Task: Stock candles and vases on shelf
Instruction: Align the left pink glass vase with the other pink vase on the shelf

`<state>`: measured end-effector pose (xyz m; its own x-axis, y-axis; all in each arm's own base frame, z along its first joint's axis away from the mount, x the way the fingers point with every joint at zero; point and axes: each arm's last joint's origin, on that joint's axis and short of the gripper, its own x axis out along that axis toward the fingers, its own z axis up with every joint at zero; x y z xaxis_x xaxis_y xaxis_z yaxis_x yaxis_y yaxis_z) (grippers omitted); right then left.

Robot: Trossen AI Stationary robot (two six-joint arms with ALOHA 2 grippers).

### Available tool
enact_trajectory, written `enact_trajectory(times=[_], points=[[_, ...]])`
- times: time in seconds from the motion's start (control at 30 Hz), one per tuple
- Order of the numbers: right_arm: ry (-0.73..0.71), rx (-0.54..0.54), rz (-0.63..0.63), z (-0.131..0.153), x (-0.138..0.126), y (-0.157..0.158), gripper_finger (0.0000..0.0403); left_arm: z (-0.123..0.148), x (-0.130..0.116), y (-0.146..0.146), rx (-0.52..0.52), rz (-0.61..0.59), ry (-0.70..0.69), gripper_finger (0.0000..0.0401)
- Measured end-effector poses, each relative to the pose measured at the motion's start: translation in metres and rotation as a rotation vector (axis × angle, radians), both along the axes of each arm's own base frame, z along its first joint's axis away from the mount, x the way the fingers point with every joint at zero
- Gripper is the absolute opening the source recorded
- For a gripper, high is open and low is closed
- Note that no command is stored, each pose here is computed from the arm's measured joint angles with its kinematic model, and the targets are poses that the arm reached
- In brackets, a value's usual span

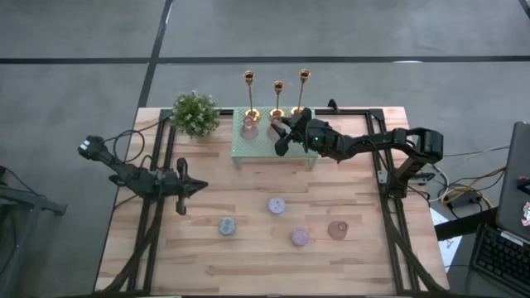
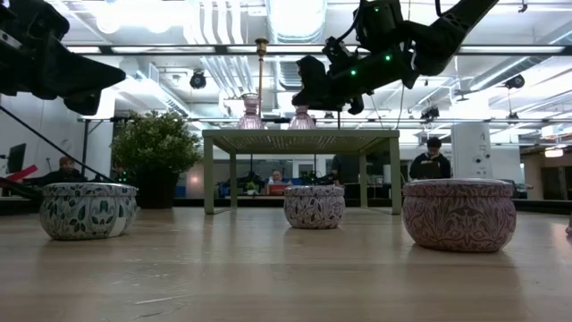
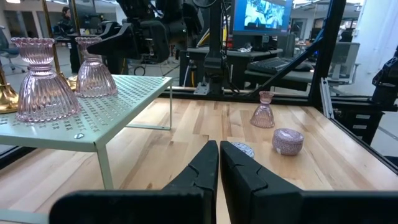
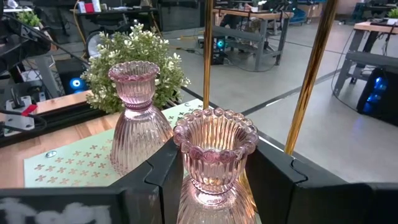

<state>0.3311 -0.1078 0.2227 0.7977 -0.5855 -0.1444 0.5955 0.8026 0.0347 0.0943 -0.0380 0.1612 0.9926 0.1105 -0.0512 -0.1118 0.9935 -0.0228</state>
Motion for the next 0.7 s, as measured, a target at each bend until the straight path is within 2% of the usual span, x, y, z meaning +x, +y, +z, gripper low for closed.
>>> enact_trajectory(times=[0.23, 0.7], points=[[0.0, -0.001, 0.0, 0.0, 0.0, 0.0, 0.015, 0.0, 0.0, 0.0, 0.0, 0.0, 0.0, 0.0021], [0.014, -0.019, 0.005, 0.0, 0.0, 0.0, 0.02, 0.0, 0.0, 0.0, 0.0, 0.0, 0.0, 0.0021]])
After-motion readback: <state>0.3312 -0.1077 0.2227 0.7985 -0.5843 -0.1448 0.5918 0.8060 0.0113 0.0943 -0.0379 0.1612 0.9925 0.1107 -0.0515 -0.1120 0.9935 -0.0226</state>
